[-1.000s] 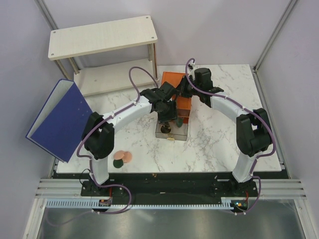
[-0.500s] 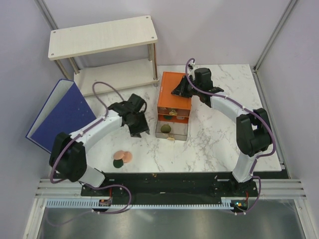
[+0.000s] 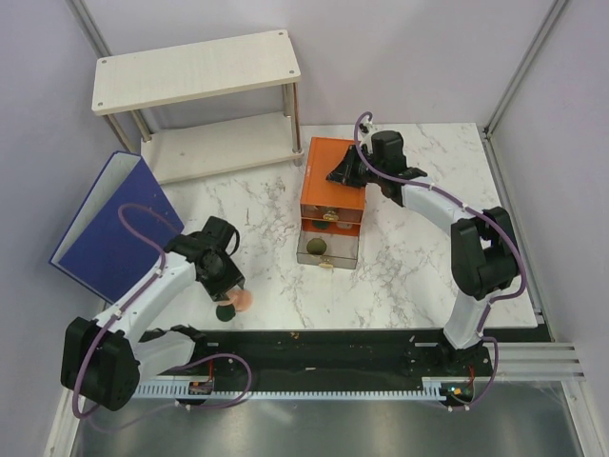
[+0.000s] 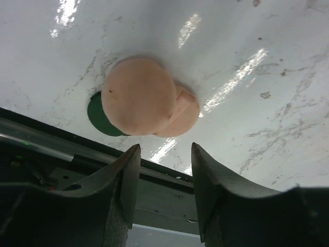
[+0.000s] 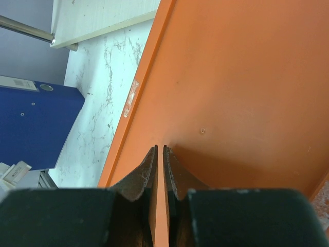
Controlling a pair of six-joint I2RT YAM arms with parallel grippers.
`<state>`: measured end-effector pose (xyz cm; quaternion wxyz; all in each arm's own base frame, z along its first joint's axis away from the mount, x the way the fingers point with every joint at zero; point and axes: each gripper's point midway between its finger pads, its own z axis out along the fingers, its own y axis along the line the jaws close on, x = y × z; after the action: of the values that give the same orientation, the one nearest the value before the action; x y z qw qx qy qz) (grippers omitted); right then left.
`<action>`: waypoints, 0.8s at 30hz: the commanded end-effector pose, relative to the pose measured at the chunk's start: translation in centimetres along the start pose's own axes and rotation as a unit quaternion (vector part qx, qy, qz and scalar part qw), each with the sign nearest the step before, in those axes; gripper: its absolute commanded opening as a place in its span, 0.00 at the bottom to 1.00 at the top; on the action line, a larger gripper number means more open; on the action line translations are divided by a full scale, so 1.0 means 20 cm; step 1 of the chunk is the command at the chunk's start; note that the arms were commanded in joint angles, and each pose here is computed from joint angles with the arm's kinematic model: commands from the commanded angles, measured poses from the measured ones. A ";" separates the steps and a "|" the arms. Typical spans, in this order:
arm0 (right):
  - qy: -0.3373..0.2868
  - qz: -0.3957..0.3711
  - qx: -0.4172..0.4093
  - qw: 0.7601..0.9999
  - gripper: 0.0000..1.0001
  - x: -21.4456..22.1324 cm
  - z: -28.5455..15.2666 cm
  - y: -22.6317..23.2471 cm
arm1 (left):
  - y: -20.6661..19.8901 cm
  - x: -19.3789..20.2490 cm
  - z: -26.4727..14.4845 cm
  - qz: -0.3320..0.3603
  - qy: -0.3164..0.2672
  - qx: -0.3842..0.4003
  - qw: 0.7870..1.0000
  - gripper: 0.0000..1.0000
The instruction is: Organize the makeup
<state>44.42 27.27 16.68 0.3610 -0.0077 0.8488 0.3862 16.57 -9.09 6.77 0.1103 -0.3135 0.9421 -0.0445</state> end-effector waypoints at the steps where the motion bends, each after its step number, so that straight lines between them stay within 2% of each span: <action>1: 0.047 0.018 0.030 0.998 0.15 0.16 0.00 -0.11 | 0.13 0.00 0.02 -0.046 -0.007 -0.060 0.997 0.50; 14: 0.052 0.022 0.030 0.998 0.16 0.19 0.00 -0.12 | 0.15 0.01 0.16 -0.031 0.015 -0.100 0.994 0.49; 17: 0.052 0.020 0.030 0.998 0.16 0.19 0.00 -0.12 | 0.15 0.01 0.20 -0.028 0.022 -0.102 0.994 0.47; 20: 0.052 0.021 0.030 0.998 0.16 0.19 0.01 -0.12 | 0.14 0.00 0.22 -0.018 0.023 -0.104 0.994 0.37; 23: 0.051 0.020 0.029 0.998 0.16 0.19 0.00 -0.12 | 0.11 -0.03 0.23 -0.006 0.020 -0.104 0.994 0.19; 24: 0.051 0.021 0.030 0.998 0.16 0.18 0.00 -0.12 | 0.10 -0.04 0.22 -0.001 0.018 -0.101 0.995 0.08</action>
<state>44.27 27.51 16.64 0.3610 -0.0107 0.8441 0.3964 15.19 -6.96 1.95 0.0376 -0.3388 0.9387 0.0512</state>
